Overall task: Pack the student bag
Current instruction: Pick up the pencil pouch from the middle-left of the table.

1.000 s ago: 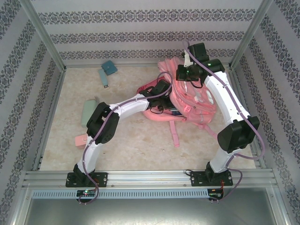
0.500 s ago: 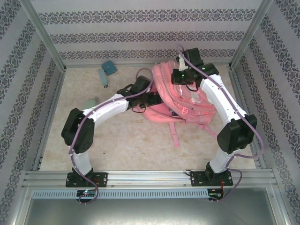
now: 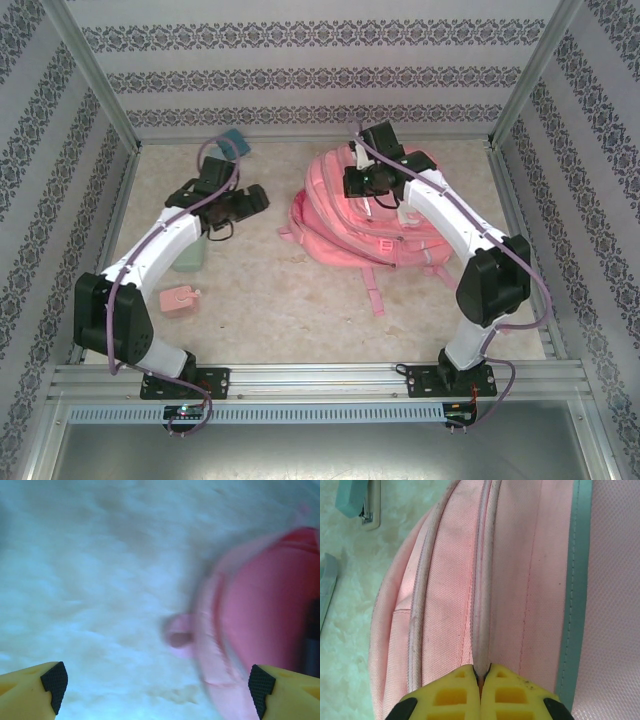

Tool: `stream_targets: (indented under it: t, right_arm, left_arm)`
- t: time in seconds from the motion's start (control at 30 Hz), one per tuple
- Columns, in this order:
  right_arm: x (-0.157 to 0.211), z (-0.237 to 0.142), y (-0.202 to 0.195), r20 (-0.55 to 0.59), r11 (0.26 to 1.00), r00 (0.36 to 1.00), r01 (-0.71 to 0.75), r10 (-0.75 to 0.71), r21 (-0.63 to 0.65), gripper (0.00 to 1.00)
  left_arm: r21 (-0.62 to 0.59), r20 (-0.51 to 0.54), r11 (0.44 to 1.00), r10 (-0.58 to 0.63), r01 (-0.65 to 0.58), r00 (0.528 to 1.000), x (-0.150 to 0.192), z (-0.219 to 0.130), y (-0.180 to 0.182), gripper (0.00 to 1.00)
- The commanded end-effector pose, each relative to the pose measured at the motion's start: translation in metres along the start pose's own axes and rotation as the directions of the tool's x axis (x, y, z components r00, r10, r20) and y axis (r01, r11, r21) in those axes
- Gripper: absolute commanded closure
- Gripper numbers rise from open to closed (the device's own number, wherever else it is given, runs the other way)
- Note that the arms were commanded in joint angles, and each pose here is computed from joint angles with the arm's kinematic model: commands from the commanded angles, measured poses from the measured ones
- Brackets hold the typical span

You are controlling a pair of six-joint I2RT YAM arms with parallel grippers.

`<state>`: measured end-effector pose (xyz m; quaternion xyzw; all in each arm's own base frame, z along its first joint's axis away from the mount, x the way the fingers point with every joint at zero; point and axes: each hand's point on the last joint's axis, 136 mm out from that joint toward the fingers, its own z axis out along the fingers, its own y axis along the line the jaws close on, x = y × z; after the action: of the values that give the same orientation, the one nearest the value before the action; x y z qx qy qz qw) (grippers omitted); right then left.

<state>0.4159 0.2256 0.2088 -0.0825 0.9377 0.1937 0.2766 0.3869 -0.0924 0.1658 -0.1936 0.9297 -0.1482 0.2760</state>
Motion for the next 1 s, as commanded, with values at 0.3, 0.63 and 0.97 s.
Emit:
stream_targets:
  t: [0.3,0.63,0.97]
  right_arm:
    - [-0.015,0.003,0.036,0.071,0.993,0.997,0.017,-0.008,-0.116,1.00]
    - [-0.012,0.011,0.044,0.054,0.989,0.999,0.015,-0.007,-0.146,1.00]
    - [-0.006,0.016,0.041,0.041,0.990,0.999,0.009,-0.003,-0.142,1.00]
  left_arm:
    - [-0.265,-0.189,0.964,-0.066,0.014,0.980,0.003,0.018,0.143,0.01]
    - [-0.389,-0.304,0.908,0.032,-0.155,0.952,0.007,0.036,0.178,0.01]
    - [-0.441,-0.284,0.883,0.036,-0.164,0.958,0.000,0.033,0.186,0.01]
